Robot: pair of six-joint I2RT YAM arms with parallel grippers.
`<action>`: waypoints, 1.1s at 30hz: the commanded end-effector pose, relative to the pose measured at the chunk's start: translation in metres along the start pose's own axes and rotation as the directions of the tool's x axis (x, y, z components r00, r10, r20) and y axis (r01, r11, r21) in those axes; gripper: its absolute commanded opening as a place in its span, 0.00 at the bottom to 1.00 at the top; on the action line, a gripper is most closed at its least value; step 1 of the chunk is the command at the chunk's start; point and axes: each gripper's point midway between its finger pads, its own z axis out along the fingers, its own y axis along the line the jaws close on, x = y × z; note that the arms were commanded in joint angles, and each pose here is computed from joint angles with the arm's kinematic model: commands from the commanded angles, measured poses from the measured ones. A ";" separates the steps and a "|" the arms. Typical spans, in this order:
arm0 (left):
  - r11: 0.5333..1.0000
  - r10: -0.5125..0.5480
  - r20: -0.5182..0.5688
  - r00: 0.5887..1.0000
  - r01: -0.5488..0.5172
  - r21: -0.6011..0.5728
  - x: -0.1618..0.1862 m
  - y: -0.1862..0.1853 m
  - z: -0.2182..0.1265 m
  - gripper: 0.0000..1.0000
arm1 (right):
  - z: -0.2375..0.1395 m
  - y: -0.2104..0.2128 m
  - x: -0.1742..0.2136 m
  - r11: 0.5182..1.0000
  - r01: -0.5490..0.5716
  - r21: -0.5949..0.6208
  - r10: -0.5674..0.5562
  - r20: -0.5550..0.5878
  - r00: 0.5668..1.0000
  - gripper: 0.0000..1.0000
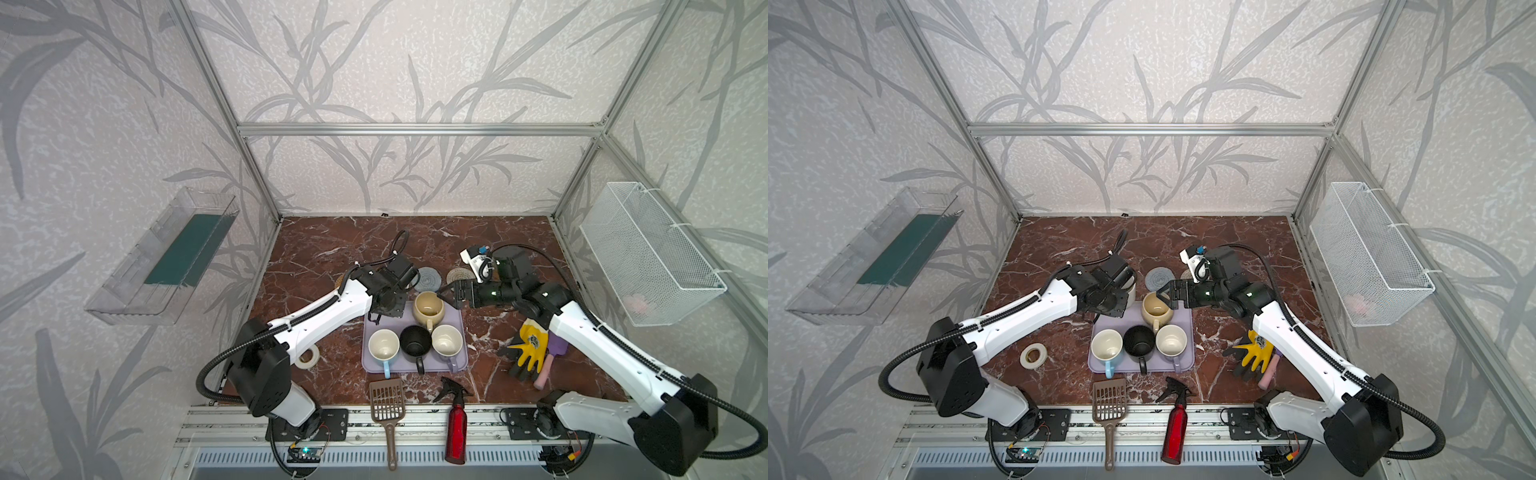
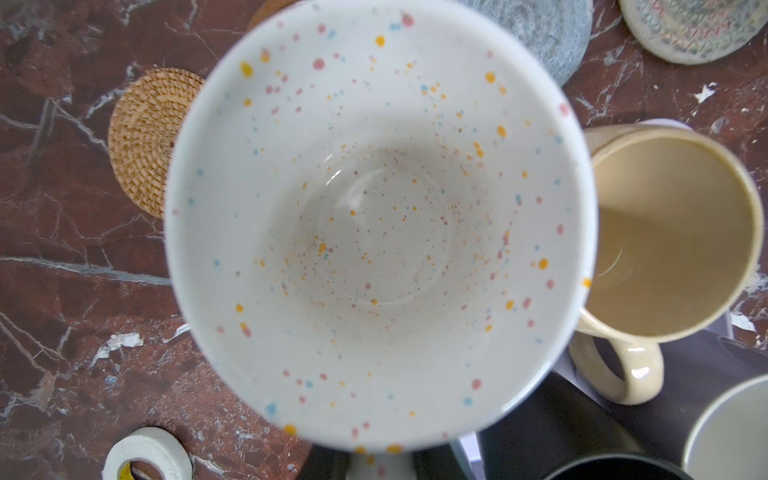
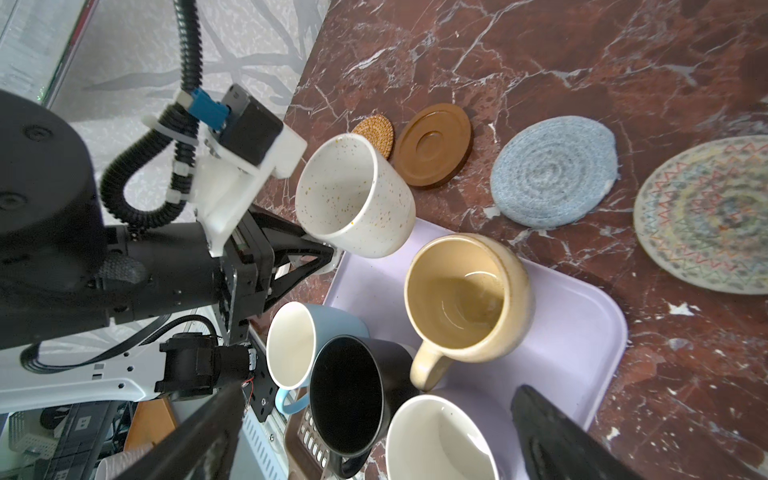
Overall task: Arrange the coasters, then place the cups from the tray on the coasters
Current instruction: 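Lift the white speckled mug with the left gripper and carry it off the tray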
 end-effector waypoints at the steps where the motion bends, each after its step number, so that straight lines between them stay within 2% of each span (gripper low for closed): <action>1: 0.996 -0.083 0.186 0.979 0.080 0.027 -0.042 0.011 -0.046 0.00 | -0.001 0.020 -0.020 0.998 0.051 -0.021 -0.049 0.061 0.997 0.99; 10: 0.986 -0.158 0.212 0.964 0.164 -0.011 -0.062 0.055 -0.063 0.00 | 0.016 0.048 -0.031 0.996 0.084 -0.042 -0.081 0.076 0.994 0.99; 16: 0.970 -0.215 0.228 0.949 0.236 -0.066 -0.071 0.088 -0.064 0.00 | 0.031 0.053 -0.042 0.997 0.076 0.031 -0.079 0.106 0.991 0.99; 20: 0.960 -0.241 0.231 0.943 0.266 -0.084 -0.076 0.100 -0.057 0.00 | 0.043 0.063 -0.049 0.994 0.095 0.044 -0.100 0.113 0.989 0.99; 24: 0.956 -0.260 0.230 0.938 0.283 -0.076 -0.079 0.107 -0.047 0.00 | 0.059 0.077 -0.058 0.997 0.083 -0.010 -0.081 0.111 0.991 0.99; 33: 0.956 -0.264 0.236 0.935 0.286 -0.064 -0.085 0.124 -0.019 0.00 | 0.094 0.090 -0.065 0.994 0.103 -0.038 -0.102 0.031 0.994 0.99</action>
